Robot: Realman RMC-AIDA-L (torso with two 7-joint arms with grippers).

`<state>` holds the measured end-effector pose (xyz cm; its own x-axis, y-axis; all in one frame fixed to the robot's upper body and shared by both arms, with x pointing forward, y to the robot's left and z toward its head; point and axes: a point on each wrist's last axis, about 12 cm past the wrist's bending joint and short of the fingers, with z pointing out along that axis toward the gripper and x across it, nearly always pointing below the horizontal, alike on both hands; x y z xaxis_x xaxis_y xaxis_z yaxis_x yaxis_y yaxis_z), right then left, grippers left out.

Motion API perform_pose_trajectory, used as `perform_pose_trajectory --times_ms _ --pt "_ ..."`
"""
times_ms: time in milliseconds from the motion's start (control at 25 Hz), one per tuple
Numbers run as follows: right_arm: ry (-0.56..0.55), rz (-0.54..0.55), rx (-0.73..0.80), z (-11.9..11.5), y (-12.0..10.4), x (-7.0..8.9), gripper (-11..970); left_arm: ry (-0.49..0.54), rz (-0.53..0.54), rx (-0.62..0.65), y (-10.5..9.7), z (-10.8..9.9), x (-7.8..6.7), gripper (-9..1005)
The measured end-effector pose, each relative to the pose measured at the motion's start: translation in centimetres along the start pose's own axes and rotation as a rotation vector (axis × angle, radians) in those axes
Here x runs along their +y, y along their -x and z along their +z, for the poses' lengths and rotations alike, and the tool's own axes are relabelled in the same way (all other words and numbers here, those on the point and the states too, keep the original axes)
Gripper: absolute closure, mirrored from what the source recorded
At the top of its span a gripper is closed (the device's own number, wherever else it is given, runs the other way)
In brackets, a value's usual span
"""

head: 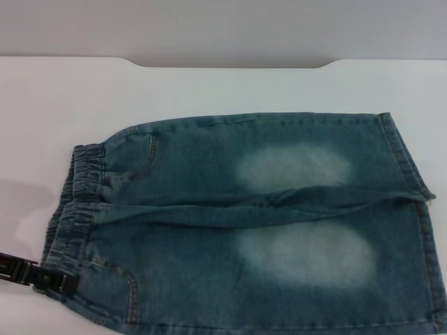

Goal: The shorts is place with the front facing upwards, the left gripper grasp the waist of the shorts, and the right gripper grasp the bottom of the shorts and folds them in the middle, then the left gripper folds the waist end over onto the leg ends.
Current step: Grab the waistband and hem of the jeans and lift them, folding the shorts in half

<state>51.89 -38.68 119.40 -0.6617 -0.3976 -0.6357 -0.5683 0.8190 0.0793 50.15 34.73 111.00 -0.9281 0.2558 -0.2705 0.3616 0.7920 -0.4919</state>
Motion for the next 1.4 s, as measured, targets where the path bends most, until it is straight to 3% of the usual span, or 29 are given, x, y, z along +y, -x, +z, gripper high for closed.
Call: perform_pose_trajectory --times_ms 360,680,1120,1400 --pt "-0.002 0.007 0.000 0.2 -0.2 -0.1 382 -0.010 0.004 0.008 0.0 0.1 -0.2 325" --pt "-0.004 0.009 -0.002 0.2 -0.2 -0.1 382 0.020 -0.001 0.028 0.0 0.1 0.1 441" --pt "0.004 0.015 0.000 -0.2 -0.1 0.2 382 0.040 0.019 0.029 0.8 0.1 0.0 909" --pt "0.036 0.066 0.025 -1.4 0.4 1.6 382 0.039 0.043 0.025 2.1 0.0 -0.4 948"
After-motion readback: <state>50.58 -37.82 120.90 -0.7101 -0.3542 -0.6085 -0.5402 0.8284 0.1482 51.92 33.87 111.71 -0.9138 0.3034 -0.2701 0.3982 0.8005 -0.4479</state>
